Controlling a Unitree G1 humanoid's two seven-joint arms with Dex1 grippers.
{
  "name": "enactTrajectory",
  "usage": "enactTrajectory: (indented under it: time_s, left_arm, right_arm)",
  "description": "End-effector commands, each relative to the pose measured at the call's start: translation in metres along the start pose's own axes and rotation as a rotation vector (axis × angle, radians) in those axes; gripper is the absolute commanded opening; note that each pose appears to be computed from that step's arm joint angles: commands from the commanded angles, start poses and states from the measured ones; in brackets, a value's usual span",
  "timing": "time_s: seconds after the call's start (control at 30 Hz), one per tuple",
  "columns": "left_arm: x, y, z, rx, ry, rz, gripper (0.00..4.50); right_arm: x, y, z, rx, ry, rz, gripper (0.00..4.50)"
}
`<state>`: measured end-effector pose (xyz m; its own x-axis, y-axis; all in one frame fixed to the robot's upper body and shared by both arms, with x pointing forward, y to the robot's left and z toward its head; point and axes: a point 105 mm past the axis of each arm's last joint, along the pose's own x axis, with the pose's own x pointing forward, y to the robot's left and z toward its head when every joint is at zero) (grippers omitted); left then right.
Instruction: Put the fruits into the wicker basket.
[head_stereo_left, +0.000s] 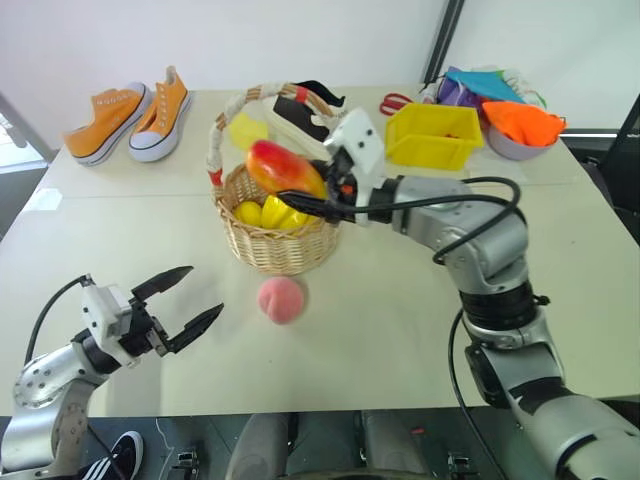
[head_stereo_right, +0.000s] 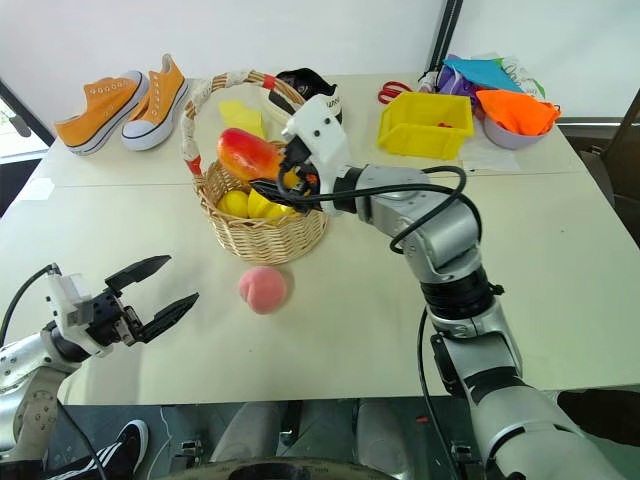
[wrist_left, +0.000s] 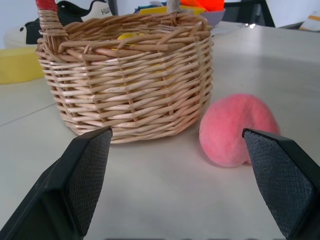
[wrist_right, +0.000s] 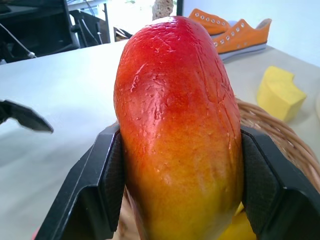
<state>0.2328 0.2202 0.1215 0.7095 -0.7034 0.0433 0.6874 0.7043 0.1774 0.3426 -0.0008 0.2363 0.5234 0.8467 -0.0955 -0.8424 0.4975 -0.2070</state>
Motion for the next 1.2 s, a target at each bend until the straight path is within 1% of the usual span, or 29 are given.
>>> enactTrajectory:
  time_s: [0.03,0.1,0.13,0.23,0.33,0.37,0.47,0.57,0.7,0.77,0.83,1.03,1.2]
  left_arm:
    - [0.003,-0.001,0.006,0.036,-0.016,0.003,4.5]
    - [0.004,-0.003,0.006,0.023,-0.022,-0.007,4.5]
    - [0.004,-0.004,0.005,0.021,-0.022,-0.011,4.5]
    - [0.005,-0.004,0.006,0.021,-0.025,-0.021,4.5]
    - [0.008,-0.005,0.008,0.022,-0.029,-0.034,4.5]
    - [0.012,-0.006,0.012,0.018,-0.04,-0.042,4.5]
    - [0.021,-0.012,0.022,-0.003,-0.066,-0.08,4.5]
    - [0.039,-0.03,0.027,-0.008,-0.042,-0.189,4.5]
    - [0.051,-0.041,0.028,-0.04,-0.031,-0.263,4.5]
    - [0.054,-0.044,0.025,-0.055,-0.018,-0.287,4.5]
    - [0.061,-0.044,0.017,-0.034,0.015,-0.297,4.5]
    - [0.071,-0.044,0.005,-0.004,0.066,-0.304,4.5]
    - [0.071,-0.045,-0.003,0.009,0.1,-0.298,4.5]
  right_arm:
    - [0.002,-0.003,0.015,-0.04,-0.062,-0.025,3.52]
    - [0.002,-0.006,0.015,-0.04,-0.07,-0.045,4.42]
    - [0.002,-0.007,0.016,-0.033,-0.077,-0.051,4.48]
    - [-0.007,-0.005,0.018,-0.026,-0.101,-0.028,4.48]
    - [-0.03,-0.006,0.025,-0.017,-0.162,0.003,4.48]
    - [-0.043,-0.003,0.024,-0.034,-0.178,0.052,4.48]
    - [-0.081,0.002,0.011,-0.032,-0.172,0.143,4.48]
    - [-0.132,0.007,-0.017,-0.033,-0.084,0.191,4.48]
    - [-0.165,0.016,-0.036,-0.07,-0.002,0.216,4.48]
    - [-0.174,0.019,-0.042,-0.087,0.027,0.222,4.48]
    - [-0.179,0.018,-0.048,-0.082,0.058,0.202,4.48]
    - [-0.176,0.018,-0.05,-0.092,0.06,0.172,4.48]
    - [-0.182,0.02,-0.059,-0.078,0.108,0.183,4.48]
